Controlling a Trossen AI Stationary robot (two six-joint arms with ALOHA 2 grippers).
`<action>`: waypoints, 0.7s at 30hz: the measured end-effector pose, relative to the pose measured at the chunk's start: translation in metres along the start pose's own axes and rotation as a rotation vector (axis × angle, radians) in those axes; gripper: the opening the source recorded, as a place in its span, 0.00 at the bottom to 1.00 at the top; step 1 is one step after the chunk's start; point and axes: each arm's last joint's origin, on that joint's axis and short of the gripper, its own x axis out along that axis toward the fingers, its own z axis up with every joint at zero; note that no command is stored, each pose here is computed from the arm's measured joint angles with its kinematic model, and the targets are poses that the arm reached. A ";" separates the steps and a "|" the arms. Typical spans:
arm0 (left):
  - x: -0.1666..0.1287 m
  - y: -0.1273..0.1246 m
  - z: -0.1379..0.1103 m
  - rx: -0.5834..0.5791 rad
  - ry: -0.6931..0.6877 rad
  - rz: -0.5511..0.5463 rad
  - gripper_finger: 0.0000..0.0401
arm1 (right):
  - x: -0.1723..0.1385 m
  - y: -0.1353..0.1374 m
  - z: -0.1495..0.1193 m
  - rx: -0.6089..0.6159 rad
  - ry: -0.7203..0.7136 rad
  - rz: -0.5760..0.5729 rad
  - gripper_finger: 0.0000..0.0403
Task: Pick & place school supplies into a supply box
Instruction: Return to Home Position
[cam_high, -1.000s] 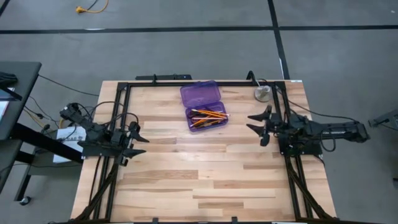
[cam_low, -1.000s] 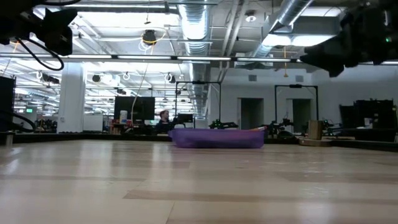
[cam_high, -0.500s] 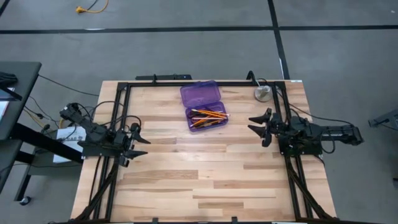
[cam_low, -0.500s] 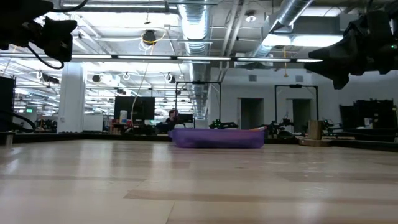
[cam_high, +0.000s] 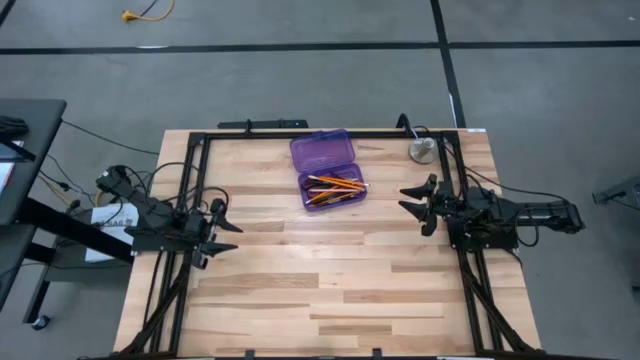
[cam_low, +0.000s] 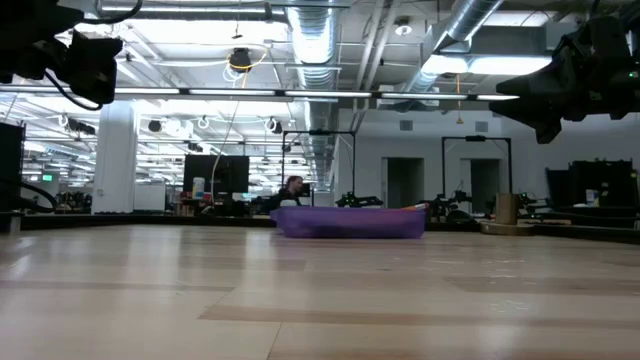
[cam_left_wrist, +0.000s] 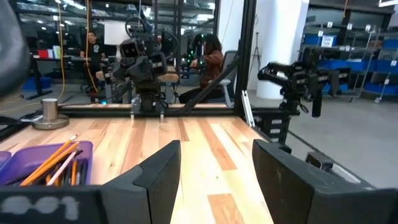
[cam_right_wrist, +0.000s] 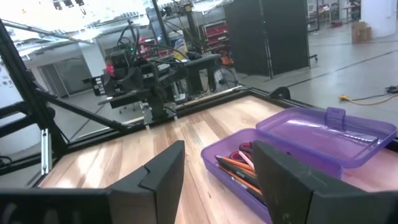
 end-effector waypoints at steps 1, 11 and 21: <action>0.000 0.000 -0.001 0.004 0.009 0.000 0.47 | 0.000 0.000 0.000 0.000 0.000 0.000 0.45; 0.000 0.000 -0.001 0.004 0.011 0.000 0.47 | 0.000 0.000 0.000 0.000 0.001 -0.001 0.46; 0.000 0.000 -0.001 0.004 0.011 0.000 0.47 | 0.000 0.000 0.000 0.000 0.001 -0.001 0.45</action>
